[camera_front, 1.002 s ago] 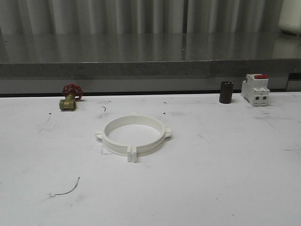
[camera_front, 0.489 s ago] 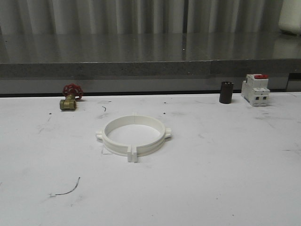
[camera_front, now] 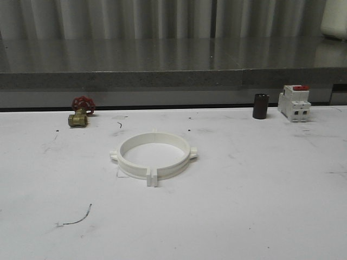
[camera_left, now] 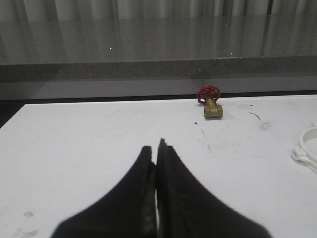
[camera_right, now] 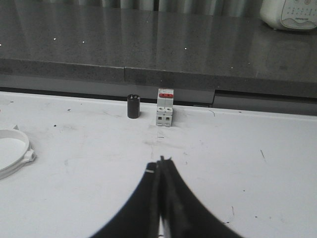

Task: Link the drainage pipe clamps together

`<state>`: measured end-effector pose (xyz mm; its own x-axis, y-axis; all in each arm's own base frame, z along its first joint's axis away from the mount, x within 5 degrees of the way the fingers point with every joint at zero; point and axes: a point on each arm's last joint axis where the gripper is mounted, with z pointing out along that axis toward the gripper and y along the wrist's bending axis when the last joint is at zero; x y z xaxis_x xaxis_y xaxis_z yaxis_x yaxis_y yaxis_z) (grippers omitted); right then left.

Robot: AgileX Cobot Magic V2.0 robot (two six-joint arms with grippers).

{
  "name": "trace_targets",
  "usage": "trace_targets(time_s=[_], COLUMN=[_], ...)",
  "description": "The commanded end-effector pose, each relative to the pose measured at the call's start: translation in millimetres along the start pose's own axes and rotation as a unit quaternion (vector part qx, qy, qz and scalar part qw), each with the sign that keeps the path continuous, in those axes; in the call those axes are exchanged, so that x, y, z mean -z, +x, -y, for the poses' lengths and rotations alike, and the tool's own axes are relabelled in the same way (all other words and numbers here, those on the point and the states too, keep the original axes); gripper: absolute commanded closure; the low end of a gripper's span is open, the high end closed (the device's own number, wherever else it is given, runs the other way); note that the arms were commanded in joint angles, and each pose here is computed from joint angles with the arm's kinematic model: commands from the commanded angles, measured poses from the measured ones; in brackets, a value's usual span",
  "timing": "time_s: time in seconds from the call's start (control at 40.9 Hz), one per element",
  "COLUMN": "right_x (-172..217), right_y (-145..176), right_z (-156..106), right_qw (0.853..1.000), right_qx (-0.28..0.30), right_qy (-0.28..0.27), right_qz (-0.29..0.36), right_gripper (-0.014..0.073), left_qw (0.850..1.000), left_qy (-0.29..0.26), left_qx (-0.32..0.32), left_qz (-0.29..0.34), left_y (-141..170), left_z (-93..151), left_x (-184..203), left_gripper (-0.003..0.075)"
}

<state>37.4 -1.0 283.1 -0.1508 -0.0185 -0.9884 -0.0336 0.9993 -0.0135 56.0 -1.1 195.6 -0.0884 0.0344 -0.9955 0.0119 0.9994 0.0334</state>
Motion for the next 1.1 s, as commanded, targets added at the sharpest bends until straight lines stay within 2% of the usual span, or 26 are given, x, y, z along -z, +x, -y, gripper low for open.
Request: trace_targets(time_s=[0.0,0.831,0.953,1.075], right_x=[1.7,0.5,-9.4,-21.6], right_y=[-14.4,-12.7,2.9,31.5], right_z=[0.2,0.5,-1.3,-2.1], right_qw=[0.999,0.999,0.999,0.998], right_qx=[0.009,0.014,0.019,-0.003], right_qy=[0.001,0.003,0.001,0.006], right_qz=[0.049,0.049,0.047,0.056], right_gripper=[0.0657,0.0657,0.0657,0.0657], left_qw=[0.998,0.998,0.998,0.998], left_qy=[-0.007,-0.007,-0.007,-0.007], left_qx=[0.005,0.005,0.005,0.005], left_qz=[0.055,0.055,0.055,0.055], left_y=[-8.7,-8.7,-8.7,-8.7], left_z=[-1.2,-1.2,-1.2,-1.2], left_x=[2.1,2.1,2.1,2.1], left_gripper=[0.0741,0.0741,0.0741,0.0741])
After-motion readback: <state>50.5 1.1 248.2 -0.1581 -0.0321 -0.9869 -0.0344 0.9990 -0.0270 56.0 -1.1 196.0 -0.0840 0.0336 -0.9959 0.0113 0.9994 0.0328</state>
